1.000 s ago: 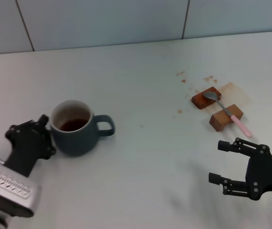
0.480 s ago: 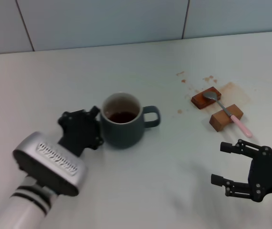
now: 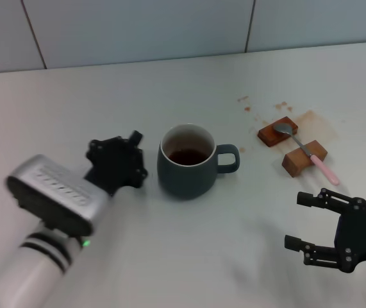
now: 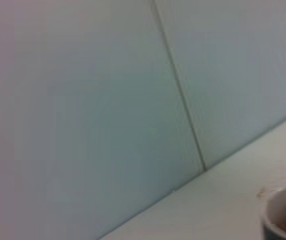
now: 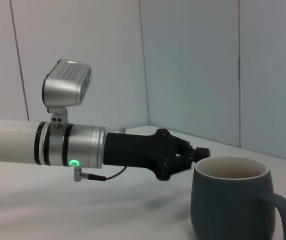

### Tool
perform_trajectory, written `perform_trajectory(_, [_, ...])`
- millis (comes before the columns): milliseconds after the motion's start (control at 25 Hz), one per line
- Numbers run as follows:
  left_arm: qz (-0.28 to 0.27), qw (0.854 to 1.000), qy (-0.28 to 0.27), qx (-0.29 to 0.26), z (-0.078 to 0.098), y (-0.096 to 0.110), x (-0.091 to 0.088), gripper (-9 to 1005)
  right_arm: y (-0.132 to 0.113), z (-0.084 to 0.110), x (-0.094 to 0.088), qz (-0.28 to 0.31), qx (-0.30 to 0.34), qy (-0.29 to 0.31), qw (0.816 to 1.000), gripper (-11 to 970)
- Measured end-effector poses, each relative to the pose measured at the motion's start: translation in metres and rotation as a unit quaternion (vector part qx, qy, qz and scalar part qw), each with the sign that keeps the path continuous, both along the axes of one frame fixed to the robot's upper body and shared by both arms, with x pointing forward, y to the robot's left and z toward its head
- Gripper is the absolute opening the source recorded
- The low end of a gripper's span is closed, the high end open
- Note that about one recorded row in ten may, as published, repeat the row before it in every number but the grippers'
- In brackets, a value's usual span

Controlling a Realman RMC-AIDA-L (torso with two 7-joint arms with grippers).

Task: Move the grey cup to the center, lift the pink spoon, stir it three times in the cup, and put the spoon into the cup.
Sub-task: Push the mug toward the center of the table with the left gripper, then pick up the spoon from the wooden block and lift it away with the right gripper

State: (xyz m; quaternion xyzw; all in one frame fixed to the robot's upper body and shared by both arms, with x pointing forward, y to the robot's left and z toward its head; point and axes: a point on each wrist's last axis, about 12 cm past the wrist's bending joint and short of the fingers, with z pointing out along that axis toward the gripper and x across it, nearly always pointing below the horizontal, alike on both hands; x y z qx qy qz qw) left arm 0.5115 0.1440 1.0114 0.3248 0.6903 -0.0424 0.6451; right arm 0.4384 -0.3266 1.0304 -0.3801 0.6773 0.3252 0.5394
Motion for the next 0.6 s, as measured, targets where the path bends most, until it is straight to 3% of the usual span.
perform_trajectory(80, [-0.001,0.999,0.006,-0.037,-0.004,0.025,0.002,-2,0.000,0.000,0.000,0.000,-0.001,0.000,1.000,817])
perform_trajectory(160, [-0.001,0.999,0.006,-0.037,-0.004,0.025,0.002,-1,-0.001,0.000,0.000,0.000,-0.002,0.000,1.000,817])
perform_trajectory(200, [-0.008,0.999,0.006,-0.053,-0.005,0.036,0.003,-1,-0.003,0.001,0.000,-0.002,-0.002,0.000,1.000,817])
perform_trajectory(240, [-0.029,0.996,0.008,-0.089,-0.005,0.066,0.002,-1,-0.003,0.001,0.000,-0.002,-0.002,0.000,1.000,817])
perform_trajectory(360, [-0.043,0.994,0.008,-0.102,-0.004,0.082,-0.002,-1,-0.005,0.001,-0.001,-0.005,-0.003,-0.001,1.000,817])
perform_trajectory(400, [-0.068,0.991,0.004,-0.118,-0.001,0.105,-0.012,-1,-0.006,0.000,-0.002,-0.009,-0.002,0.000,1.000,817])
perform_trajectory(480, [-0.088,0.986,0.008,-0.140,0.005,0.125,-0.021,-1,-0.007,0.000,-0.003,-0.011,-0.002,0.000,1.000,816])
perform_trajectory(600, [-0.100,0.983,0.013,-0.151,0.008,0.134,-0.026,-1,-0.009,0.000,-0.004,-0.021,0.001,-0.001,1.000,816])
